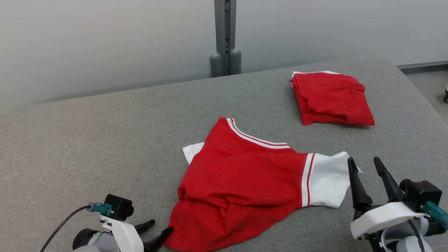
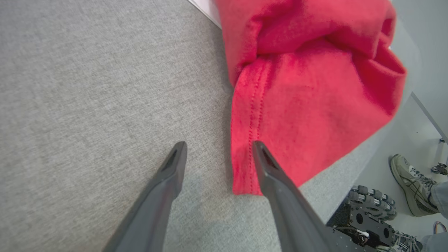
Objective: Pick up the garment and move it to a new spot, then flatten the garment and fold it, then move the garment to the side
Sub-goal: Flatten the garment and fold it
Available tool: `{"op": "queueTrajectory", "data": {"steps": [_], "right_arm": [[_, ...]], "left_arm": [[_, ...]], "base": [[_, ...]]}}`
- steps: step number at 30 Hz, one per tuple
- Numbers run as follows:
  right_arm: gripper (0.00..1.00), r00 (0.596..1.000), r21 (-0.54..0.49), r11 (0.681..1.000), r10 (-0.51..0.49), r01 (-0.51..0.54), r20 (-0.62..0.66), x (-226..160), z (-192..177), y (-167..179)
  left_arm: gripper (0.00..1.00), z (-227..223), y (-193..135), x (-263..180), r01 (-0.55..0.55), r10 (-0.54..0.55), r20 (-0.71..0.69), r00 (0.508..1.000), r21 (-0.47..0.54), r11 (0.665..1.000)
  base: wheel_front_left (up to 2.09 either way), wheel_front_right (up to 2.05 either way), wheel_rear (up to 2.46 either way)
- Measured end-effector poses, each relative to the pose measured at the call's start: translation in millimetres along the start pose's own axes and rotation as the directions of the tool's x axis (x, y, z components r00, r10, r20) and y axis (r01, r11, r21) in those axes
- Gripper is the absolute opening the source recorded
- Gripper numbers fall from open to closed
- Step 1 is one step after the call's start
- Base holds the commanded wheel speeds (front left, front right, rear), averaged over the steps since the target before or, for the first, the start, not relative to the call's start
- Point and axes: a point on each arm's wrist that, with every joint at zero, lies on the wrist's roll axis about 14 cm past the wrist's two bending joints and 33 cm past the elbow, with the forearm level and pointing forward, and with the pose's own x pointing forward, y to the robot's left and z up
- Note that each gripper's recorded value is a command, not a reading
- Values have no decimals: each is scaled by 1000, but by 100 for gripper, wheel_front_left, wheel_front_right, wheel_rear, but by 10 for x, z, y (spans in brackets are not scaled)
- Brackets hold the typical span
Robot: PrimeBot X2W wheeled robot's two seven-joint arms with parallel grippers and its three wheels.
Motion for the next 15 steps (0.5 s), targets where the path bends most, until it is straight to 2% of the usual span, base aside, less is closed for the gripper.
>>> {"op": "queueTrajectory", "data": {"steps": [13, 15], "right_arm": [[100, 1000, -2, 1000, -29, 29, -8, -23, -31, -95], [100, 999, -2, 999, -32, 32, -10, -34, -39, -107]], "left_arm": [[100, -171, -191, 164, 63, -64, -119, 991, -11, 998], [86, -196, -218, 162, 72, -73, -141, 987, -11, 997]], "base": [[0, 0, 0], [0, 0, 0]]}}
